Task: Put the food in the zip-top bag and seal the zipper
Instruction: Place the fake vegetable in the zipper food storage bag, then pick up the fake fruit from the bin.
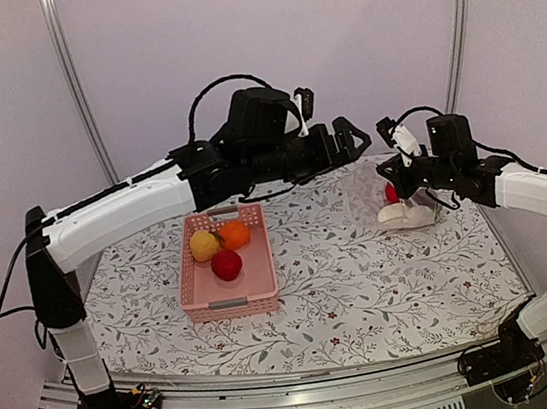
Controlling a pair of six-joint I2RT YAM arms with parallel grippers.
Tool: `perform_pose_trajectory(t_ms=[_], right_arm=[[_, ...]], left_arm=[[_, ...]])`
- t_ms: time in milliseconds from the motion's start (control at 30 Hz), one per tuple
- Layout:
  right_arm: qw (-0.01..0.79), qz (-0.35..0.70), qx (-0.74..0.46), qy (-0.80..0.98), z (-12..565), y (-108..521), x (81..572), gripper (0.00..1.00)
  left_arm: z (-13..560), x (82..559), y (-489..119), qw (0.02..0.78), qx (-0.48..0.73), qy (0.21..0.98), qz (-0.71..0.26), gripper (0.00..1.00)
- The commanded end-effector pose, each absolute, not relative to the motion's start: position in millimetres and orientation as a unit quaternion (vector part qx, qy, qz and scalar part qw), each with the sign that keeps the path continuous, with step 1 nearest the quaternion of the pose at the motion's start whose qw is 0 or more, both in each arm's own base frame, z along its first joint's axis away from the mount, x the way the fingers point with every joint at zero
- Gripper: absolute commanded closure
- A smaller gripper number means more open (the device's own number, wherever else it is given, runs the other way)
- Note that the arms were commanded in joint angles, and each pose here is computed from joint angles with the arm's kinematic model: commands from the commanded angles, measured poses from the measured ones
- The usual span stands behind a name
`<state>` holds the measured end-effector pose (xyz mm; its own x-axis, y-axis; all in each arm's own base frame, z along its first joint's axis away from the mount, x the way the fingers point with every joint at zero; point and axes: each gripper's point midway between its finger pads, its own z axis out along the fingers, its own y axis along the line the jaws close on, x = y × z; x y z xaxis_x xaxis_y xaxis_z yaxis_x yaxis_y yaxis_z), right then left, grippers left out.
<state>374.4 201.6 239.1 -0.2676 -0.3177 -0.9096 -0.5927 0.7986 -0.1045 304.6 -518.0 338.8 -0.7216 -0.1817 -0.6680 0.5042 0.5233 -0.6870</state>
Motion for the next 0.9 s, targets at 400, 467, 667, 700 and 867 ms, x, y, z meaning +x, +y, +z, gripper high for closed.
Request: perform_pose_trajectory(t_ms=[400,467,667,700,867], right_arm=[[0.536,0.119,-0.291,0.783,238.6,198.9,378.1,1.0],[0.535,0.12,-0.291,0.784,237.7,199.4,378.1,1.0],[0.532,0.12,-0.292,0.786,234.7,199.7,378.7,1.0],[0.532,0.12,-0.291,0.786,235.0,199.7,378.7,1.0],[0.531,0.119,-0.292,0.786,234.5,199.6,379.0,1.0]], left_arm=[[280.6,305.6,-306.4,0.509,0.08,0.854,-0.074,0.0],[273.8,300.5,-296.9,0.502,0.105,0.857,-0.047,0.0],[284.9,293.6,-249.4,0.541,0.058,0.839,-0.015,0.0],[276.0,294.7,-228.3,0.541,0.019,0.841,0.004,0.0],[222.0,297.2,-162.5,0.466,-0.048,0.882,0.056,0.0]])
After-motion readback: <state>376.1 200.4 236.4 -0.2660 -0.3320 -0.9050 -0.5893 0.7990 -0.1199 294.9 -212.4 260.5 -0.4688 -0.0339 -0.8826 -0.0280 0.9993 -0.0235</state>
